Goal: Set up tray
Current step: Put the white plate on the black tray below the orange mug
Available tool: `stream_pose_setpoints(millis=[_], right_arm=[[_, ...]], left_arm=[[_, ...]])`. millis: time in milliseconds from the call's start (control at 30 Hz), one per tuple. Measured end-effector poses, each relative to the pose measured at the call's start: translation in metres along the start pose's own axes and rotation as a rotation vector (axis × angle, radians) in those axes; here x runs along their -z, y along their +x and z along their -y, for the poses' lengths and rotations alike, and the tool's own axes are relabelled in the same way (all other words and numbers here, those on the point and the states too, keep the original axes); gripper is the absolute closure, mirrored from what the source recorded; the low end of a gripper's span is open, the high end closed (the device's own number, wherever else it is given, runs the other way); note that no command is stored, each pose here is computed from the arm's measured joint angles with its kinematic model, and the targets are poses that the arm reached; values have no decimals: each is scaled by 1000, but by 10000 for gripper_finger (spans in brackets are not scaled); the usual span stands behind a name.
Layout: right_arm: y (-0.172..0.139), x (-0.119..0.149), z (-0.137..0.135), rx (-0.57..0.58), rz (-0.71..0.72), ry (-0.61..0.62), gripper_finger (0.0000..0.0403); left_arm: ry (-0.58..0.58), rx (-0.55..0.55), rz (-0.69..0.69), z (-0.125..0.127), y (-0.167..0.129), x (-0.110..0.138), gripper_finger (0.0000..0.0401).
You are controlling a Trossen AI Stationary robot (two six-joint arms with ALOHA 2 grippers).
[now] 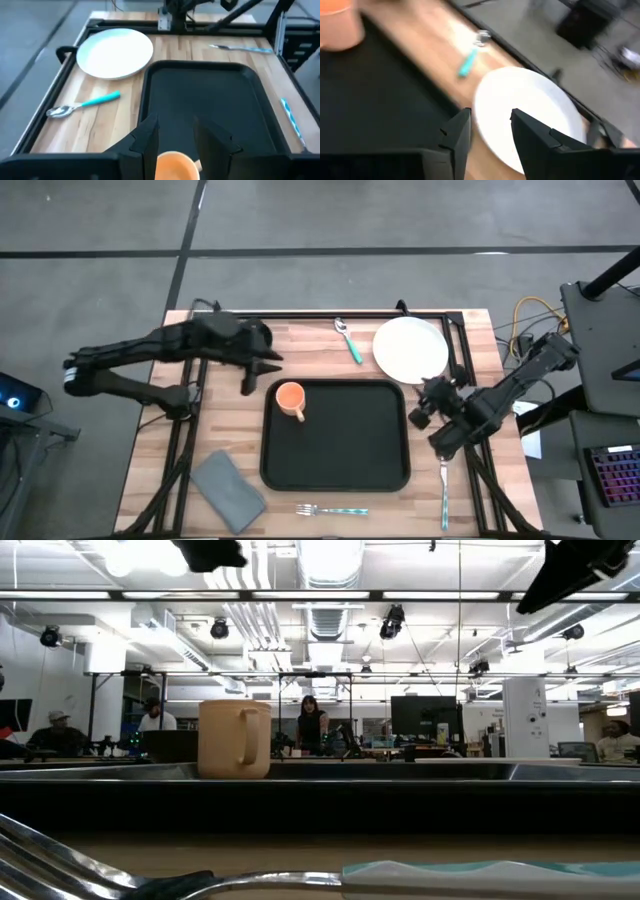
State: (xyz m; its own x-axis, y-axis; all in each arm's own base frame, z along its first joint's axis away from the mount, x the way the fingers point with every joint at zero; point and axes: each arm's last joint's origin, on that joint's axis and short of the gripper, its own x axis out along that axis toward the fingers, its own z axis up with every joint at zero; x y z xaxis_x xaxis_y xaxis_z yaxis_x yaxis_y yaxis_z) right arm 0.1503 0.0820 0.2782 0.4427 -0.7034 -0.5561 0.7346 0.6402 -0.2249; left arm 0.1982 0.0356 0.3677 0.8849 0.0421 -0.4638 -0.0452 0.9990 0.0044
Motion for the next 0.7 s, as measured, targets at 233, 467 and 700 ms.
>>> stream_pose_setpoints(millis=[233, 467, 700], right_arm=[[15, 16, 30, 83, 10, 296, 249], [45, 35, 48, 279, -67, 475, 227], [79, 39, 60, 551, -149, 710, 218]], left_arm=[[-53, -5, 223, 8, -22, 65, 298], [-93, -1, 267, 11, -21, 112, 298], [-117, 2, 233, 10, -12, 116, 299]])
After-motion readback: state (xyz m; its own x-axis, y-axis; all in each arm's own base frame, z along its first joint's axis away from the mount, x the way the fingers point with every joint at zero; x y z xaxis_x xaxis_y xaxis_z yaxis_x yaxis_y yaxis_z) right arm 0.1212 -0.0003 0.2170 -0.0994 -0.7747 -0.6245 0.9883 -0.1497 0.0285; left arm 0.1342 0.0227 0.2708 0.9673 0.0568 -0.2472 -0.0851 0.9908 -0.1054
